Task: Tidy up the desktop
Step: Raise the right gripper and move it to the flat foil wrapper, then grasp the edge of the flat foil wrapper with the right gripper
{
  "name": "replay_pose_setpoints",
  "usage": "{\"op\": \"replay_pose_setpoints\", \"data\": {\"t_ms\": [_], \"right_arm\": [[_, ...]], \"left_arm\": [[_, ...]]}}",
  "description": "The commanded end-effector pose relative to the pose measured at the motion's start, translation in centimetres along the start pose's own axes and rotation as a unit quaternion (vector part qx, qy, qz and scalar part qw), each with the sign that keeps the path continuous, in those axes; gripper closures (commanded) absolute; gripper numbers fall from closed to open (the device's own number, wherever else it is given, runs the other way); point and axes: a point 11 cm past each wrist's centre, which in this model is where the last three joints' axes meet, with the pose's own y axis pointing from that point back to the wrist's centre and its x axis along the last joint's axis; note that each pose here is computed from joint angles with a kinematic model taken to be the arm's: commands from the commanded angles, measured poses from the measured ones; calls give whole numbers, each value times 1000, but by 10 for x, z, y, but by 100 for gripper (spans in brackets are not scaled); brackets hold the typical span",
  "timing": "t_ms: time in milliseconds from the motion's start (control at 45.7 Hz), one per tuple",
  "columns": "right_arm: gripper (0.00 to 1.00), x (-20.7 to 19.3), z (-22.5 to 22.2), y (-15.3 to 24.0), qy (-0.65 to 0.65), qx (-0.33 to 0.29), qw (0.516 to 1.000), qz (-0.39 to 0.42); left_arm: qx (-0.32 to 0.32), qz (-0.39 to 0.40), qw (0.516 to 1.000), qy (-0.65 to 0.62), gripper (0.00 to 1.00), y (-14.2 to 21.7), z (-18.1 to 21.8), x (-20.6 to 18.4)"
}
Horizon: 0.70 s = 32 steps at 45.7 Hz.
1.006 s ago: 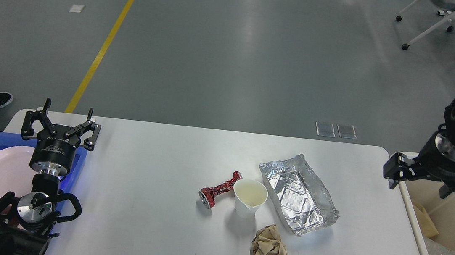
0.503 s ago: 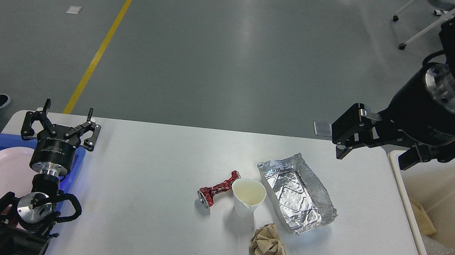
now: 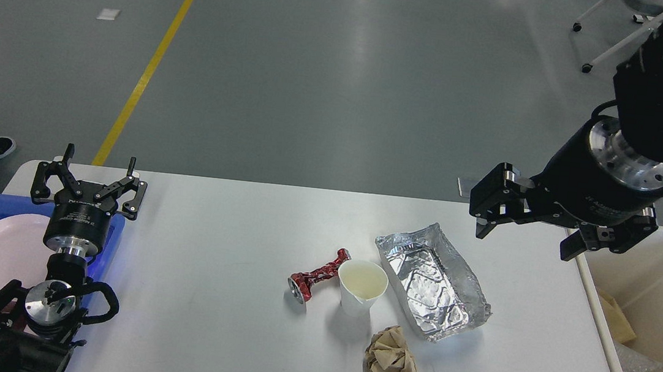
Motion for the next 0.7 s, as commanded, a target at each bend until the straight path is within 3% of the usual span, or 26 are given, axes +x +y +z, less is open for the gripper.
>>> {"op": "replay_pose_setpoints", "data": {"t_ms": [0,416,678], "right_arm": [[2,-1,6,-47,-52,-17,998,10],[6,-29,17,-189,-253,1,964,-80],[9,-28,26,-259,-342,29,935,-91]], "left_arm": [[0,0,1000,0,4,0,0,0],[0,0,1000,0,4,0,0,0],[0,0,1000,0,4,0,0,0]]}}
